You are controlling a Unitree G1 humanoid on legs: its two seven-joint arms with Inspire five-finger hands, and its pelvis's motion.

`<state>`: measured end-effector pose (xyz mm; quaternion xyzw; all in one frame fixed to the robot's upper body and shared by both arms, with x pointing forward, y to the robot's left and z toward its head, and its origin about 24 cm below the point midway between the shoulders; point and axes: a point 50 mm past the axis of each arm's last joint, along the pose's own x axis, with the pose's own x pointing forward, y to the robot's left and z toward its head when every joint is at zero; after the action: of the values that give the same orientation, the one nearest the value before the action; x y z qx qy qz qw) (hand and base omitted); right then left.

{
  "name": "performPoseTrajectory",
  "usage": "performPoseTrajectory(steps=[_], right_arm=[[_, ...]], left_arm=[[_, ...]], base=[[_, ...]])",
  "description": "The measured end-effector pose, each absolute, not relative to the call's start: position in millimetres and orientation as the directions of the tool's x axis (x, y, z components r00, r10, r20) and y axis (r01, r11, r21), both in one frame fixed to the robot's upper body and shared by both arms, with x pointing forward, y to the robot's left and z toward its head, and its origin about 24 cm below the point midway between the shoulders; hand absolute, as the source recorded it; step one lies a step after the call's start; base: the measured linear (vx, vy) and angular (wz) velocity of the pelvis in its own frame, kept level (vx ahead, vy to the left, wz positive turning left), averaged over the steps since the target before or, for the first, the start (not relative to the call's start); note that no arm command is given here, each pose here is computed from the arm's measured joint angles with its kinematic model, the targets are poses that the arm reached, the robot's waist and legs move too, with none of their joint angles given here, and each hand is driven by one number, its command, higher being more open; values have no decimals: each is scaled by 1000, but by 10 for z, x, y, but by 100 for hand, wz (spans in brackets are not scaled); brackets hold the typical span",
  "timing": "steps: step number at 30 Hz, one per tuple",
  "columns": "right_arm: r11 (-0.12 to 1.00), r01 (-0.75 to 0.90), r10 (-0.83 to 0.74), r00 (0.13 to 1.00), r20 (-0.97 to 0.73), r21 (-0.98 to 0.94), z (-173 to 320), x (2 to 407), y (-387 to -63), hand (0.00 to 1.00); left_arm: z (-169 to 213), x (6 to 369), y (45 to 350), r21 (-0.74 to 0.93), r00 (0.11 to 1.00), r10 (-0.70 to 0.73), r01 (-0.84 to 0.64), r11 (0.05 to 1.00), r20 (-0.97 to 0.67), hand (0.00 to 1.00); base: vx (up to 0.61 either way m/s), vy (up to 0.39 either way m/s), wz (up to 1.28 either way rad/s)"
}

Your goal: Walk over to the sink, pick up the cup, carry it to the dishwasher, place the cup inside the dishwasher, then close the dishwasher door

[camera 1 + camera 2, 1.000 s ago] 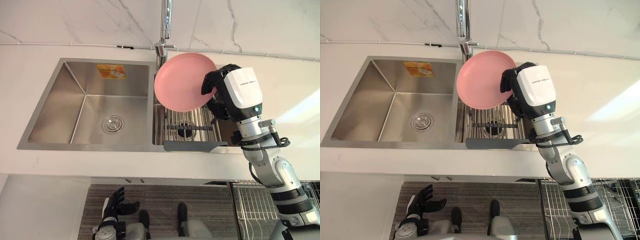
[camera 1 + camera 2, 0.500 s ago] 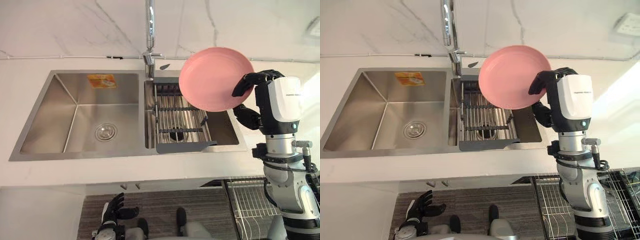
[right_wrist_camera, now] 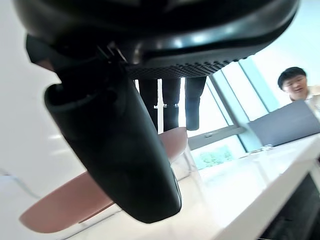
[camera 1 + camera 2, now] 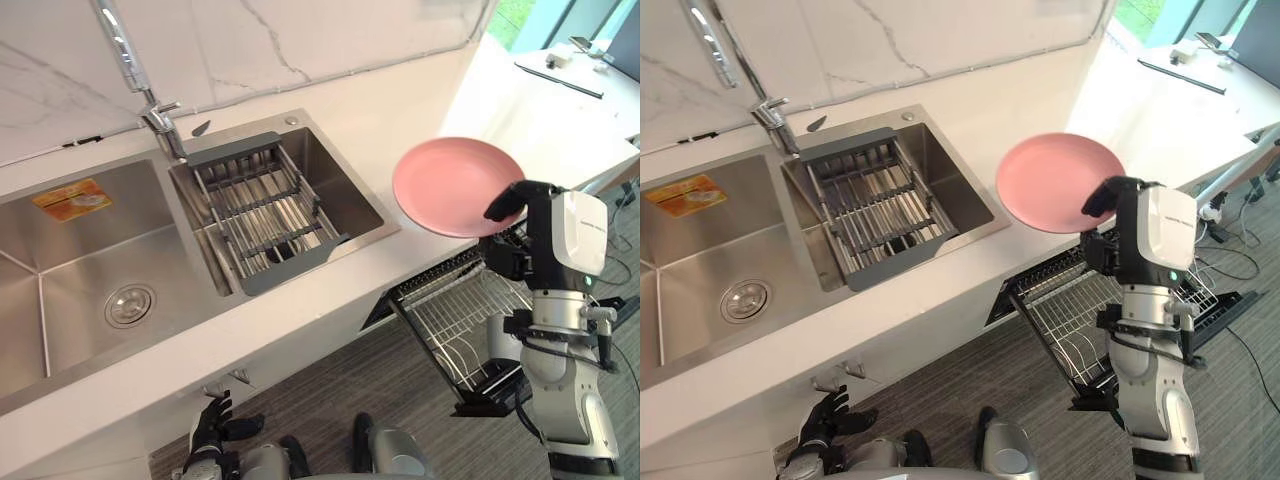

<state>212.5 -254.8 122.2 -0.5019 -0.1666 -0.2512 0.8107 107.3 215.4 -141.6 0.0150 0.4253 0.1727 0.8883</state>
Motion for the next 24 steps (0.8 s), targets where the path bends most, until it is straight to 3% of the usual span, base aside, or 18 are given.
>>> performPoseTrajectory(steps=[7, 14, 24], right_arm=[[392, 531, -466, 819, 335, -751, 789, 1856, -2910, 30], [435, 507, -563, 798, 215, -744, 538, 1728, -3085, 30], [540, 612, -630, 749, 204, -579, 634, 2301, -3286, 30]], left_arm=[[-1450, 1023, 2054, 143, 569, 294, -296, 944, -768, 90], [-1489, 977, 1986, 121, 557, 259, -271, 955, -789, 90], [-1370, 1302, 1873, 63, 661, 215, -247, 967, -719, 90]], base=[[42, -80, -31], [-9, 1, -1], [-117, 22, -5]])
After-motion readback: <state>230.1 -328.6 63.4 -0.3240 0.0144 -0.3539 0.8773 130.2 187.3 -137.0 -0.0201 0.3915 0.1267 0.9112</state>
